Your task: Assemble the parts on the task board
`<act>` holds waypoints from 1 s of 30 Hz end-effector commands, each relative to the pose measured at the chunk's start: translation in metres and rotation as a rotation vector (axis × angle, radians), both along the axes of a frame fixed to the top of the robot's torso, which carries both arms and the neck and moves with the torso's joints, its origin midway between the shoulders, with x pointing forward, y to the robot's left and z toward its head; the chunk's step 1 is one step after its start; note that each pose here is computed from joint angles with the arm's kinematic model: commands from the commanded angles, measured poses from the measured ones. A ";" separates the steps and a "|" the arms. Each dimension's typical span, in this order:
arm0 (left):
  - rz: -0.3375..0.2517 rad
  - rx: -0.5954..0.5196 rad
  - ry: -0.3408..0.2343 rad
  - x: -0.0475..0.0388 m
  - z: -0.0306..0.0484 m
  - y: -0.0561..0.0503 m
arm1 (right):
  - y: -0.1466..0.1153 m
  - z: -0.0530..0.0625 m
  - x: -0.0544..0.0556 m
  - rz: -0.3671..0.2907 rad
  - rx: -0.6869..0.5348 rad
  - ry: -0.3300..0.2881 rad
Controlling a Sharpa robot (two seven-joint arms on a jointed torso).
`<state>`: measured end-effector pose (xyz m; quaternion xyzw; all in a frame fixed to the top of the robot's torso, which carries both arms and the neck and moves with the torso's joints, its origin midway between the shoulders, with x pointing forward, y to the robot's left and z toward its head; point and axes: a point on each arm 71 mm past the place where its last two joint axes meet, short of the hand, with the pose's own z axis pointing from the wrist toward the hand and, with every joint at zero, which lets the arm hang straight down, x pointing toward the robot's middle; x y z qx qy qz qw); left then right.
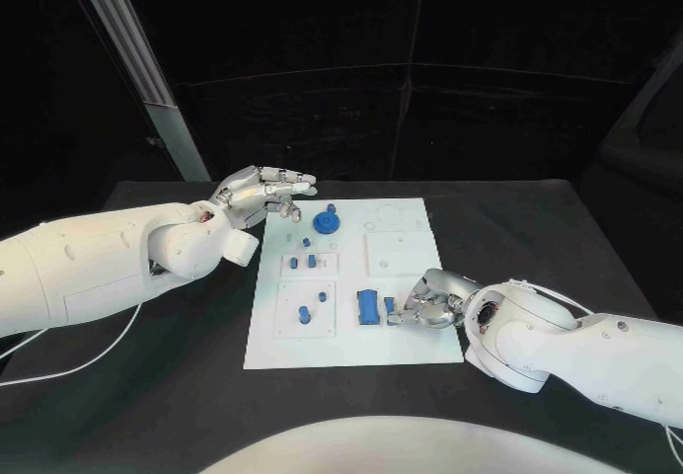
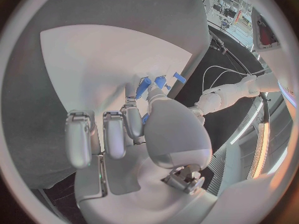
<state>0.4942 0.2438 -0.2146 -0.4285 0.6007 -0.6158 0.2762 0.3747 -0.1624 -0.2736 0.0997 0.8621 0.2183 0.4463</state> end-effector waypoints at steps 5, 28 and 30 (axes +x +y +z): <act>-0.009 -0.004 -0.003 -0.0002 0.0013 -0.001 | -0.001 -0.001 0.001 -0.004 -0.012 0.014; -0.003 -0.003 -0.007 0.0012 0.0014 -0.001 | 0.004 -0.003 0.009 0.005 0.013 -0.021; -0.003 -0.003 -0.007 0.0013 0.0013 -0.001 | 0.004 -0.001 0.009 0.006 0.040 -0.035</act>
